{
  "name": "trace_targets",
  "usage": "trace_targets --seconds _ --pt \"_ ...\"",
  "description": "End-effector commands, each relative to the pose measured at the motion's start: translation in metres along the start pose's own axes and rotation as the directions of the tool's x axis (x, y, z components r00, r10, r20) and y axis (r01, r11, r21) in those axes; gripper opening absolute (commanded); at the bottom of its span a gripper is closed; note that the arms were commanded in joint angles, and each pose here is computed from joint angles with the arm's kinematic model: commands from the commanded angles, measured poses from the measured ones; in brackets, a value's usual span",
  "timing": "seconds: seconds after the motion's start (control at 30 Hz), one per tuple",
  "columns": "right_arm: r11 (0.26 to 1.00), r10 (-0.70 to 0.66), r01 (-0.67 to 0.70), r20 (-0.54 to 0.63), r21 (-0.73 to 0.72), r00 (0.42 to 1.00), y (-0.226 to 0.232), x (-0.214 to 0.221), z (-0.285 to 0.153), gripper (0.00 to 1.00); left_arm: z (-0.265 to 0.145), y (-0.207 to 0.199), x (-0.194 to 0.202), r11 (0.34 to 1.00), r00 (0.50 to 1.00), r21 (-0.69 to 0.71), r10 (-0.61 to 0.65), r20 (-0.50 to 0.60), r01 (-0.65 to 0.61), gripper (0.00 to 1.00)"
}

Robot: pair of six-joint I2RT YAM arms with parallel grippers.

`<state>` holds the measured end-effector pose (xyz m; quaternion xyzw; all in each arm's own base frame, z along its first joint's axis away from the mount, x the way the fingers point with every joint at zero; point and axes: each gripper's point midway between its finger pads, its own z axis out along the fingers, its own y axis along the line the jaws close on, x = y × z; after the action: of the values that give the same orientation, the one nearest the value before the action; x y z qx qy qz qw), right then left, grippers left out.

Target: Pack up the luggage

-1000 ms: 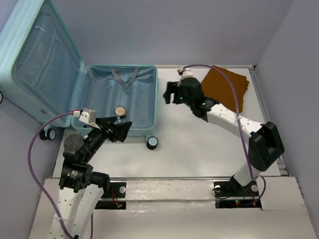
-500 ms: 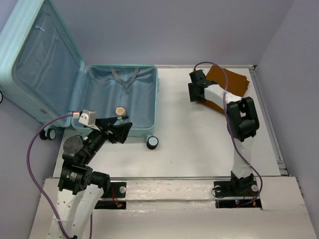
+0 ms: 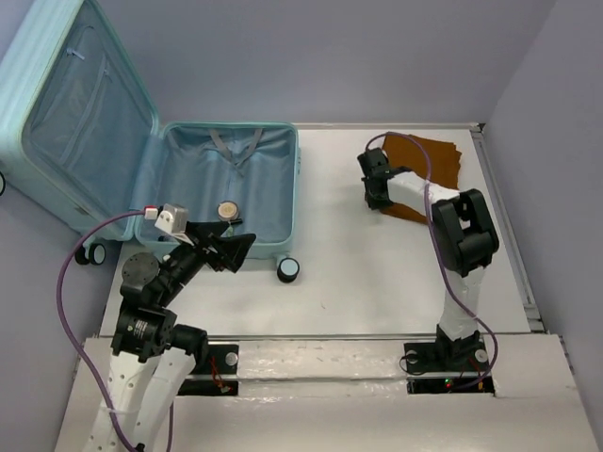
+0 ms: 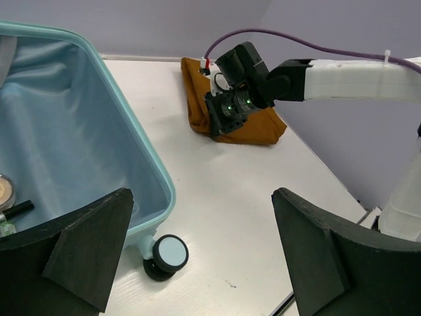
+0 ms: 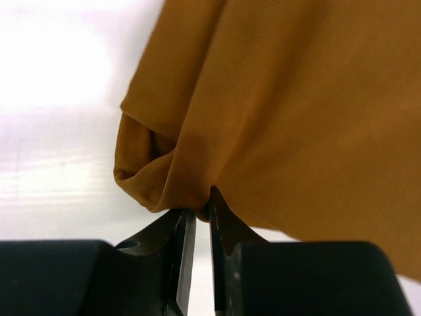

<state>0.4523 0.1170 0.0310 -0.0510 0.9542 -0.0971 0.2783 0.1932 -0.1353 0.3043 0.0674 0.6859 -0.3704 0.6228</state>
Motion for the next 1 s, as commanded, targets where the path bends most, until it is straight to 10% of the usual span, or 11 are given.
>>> trace_targets --seconds 0.0,0.17,0.27,0.37,0.67,0.97 --pt "0.974 0.062 -0.064 -0.016 -0.217 0.998 0.060 0.049 -0.053 0.19 0.006 -0.027 -0.003 0.988 1.000 0.154 -0.003 -0.020 0.006 0.99" --pt "0.923 0.160 -0.144 0.016 -0.357 0.987 0.083 0.087 -0.099 0.24 0.006 -0.048 -0.017 0.968 1.000 0.249 -0.025 -0.006 0.026 0.99" --pt "0.899 0.213 -0.175 0.052 -0.401 0.976 0.080 0.089 -0.121 0.72 0.013 -0.048 -0.019 0.968 0.997 0.241 -0.068 -0.030 0.073 0.99" --pt "0.878 0.251 -0.167 0.135 -0.448 0.958 0.072 0.070 -0.151 0.91 0.019 -0.052 -0.018 0.959 0.991 0.253 -0.110 -0.071 0.125 0.81" --pt "0.819 0.501 -0.273 0.398 -0.504 0.768 -0.023 0.003 -0.240 1.00 0.071 -0.072 0.003 0.960 0.969 0.171 -0.200 -0.148 0.224 0.63" --pt "0.773 0.620 -0.381 0.477 -0.507 0.624 -0.088 0.006 -0.267 1.00 0.167 -0.084 0.149 0.990 0.900 -0.141 -0.057 -0.433 -0.005 0.89"
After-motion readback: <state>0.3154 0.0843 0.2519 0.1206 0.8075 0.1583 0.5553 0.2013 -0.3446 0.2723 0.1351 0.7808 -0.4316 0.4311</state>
